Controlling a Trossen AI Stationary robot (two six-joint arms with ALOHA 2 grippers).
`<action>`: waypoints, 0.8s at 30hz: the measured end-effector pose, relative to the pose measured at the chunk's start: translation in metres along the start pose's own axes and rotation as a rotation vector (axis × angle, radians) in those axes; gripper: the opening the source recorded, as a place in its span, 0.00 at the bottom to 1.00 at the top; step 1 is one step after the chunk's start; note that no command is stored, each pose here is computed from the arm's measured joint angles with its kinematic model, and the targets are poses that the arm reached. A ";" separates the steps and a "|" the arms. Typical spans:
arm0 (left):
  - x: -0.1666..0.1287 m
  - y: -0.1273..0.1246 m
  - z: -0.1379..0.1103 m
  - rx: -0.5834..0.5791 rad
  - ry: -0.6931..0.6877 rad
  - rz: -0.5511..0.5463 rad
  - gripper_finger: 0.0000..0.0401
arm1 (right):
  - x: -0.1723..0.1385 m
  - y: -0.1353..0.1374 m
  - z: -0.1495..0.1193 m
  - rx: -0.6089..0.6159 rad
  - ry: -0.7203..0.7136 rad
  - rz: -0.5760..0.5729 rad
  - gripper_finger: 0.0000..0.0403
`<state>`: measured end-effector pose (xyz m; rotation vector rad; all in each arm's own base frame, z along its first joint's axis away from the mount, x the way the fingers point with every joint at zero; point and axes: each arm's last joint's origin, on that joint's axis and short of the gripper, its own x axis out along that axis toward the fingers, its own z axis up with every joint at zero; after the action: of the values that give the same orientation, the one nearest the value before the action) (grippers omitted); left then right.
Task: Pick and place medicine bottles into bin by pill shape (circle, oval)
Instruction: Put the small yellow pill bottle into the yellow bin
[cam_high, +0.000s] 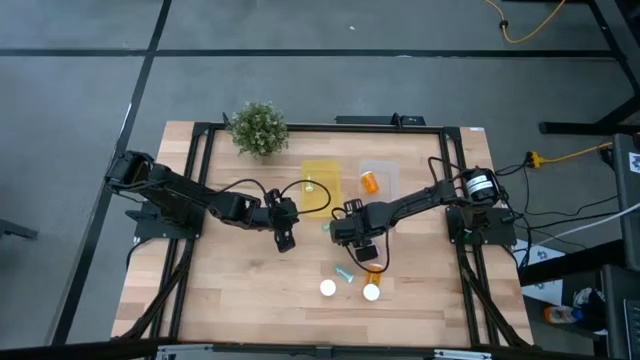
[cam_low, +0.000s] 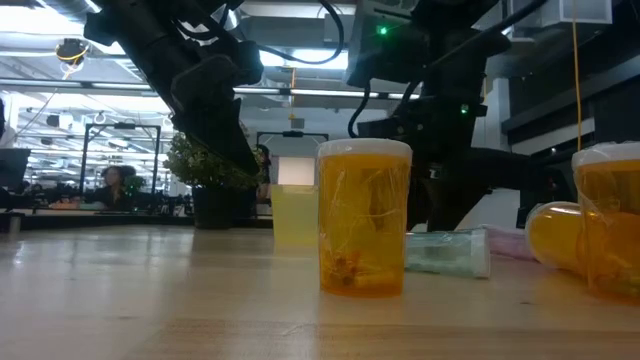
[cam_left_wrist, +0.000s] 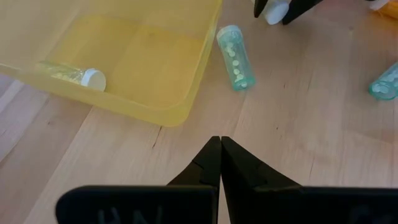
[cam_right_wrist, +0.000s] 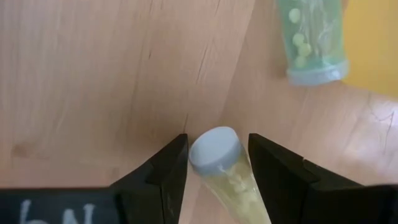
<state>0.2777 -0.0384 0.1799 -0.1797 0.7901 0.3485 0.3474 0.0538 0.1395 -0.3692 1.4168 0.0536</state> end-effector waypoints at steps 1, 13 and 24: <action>0.000 0.000 0.000 0.000 0.000 0.000 0.01 | 0.000 0.000 0.000 -0.002 0.000 -0.001 0.43; 0.000 0.000 0.000 -0.001 0.000 0.000 0.01 | 0.000 0.000 0.000 -0.013 -0.001 -0.010 0.29; 0.000 0.000 0.000 -0.001 0.000 0.000 0.01 | -0.010 0.000 0.012 -0.017 -0.066 -0.012 0.29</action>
<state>0.2777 -0.0384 0.1799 -0.1807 0.7898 0.3489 0.3576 0.0587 0.1501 -0.3866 1.3497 0.0680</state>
